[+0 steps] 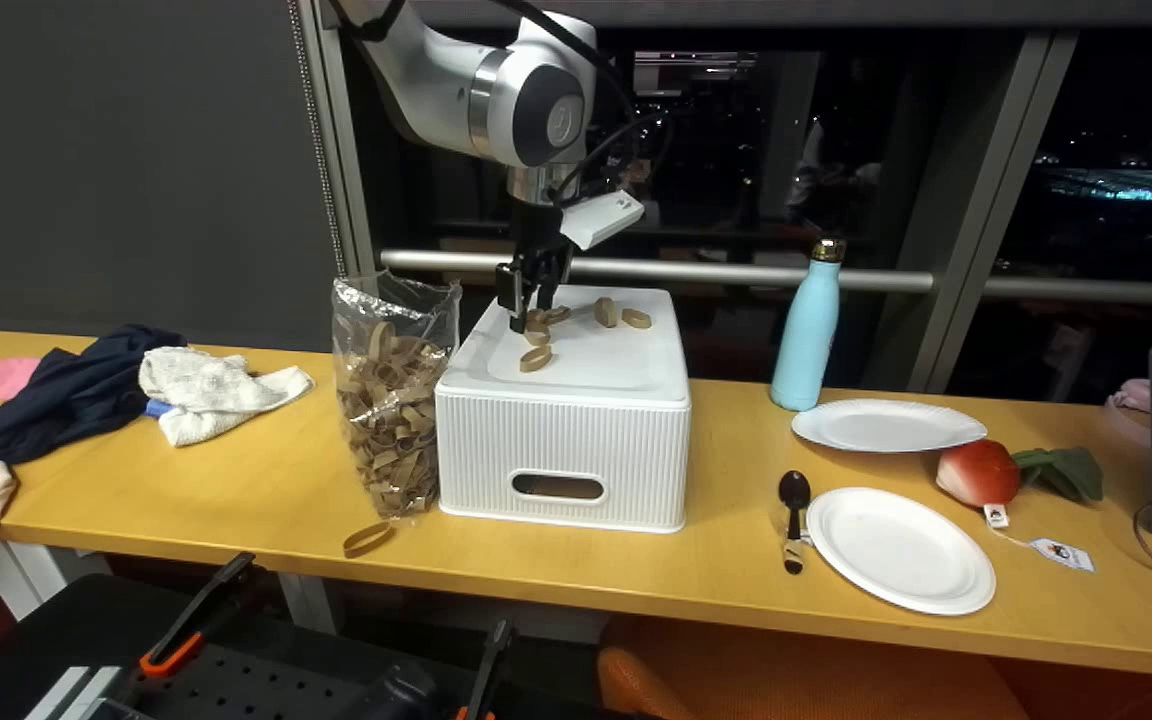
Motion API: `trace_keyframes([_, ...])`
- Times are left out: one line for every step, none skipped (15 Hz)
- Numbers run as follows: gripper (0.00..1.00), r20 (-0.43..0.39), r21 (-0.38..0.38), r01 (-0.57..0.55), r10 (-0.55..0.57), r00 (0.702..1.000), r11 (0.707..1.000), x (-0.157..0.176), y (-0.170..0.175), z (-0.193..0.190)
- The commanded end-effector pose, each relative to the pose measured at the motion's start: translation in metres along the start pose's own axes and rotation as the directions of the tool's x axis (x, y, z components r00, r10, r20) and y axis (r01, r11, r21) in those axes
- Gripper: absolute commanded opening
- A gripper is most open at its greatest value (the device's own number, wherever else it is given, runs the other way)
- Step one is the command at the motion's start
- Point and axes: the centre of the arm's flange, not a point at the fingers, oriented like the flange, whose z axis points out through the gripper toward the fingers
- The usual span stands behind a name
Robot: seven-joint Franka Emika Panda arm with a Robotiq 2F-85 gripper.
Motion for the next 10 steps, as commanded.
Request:
trace_keyframes([0.34,-0.018,0.011,0.002,-0.002,1.0,1.0,0.002,0.007,-0.004])
trace_keyframes([0.27,-0.018,0.012,0.003,-0.002,1.0,1.0,0.003,0.008,-0.005])
trace_keyframes([0.19,-0.018,0.01,0.003,-0.003,1.0,1.0,0.003,0.008,-0.007])
trace_keyframes([0.12,-0.017,0.007,0.003,-0.002,1.0,1.0,0.005,0.007,-0.008])
trace_keyframes([0.05,-0.017,0.005,0.003,-0.003,1.0,1.0,0.007,0.006,-0.011])
trace_keyframes([0.0,-0.014,0.003,0.003,-0.003,1.0,1.0,0.009,0.005,-0.013])
trace_keyframes([0.0,-0.013,0.002,0.003,-0.003,1.0,1.0,0.012,0.002,-0.016])
trace_keyframes([0.0,-0.01,-0.001,0.001,-0.001,1.0,1.0,0.015,0.0,-0.019])
trace_keyframes([0.0,-0.008,-0.005,-0.003,0.003,1.0,1.0,0.018,-0.003,-0.024])
trace_keyframes([0.01,-0.012,-0.007,-0.006,0.006,1.0,1.0,0.021,-0.005,-0.029])
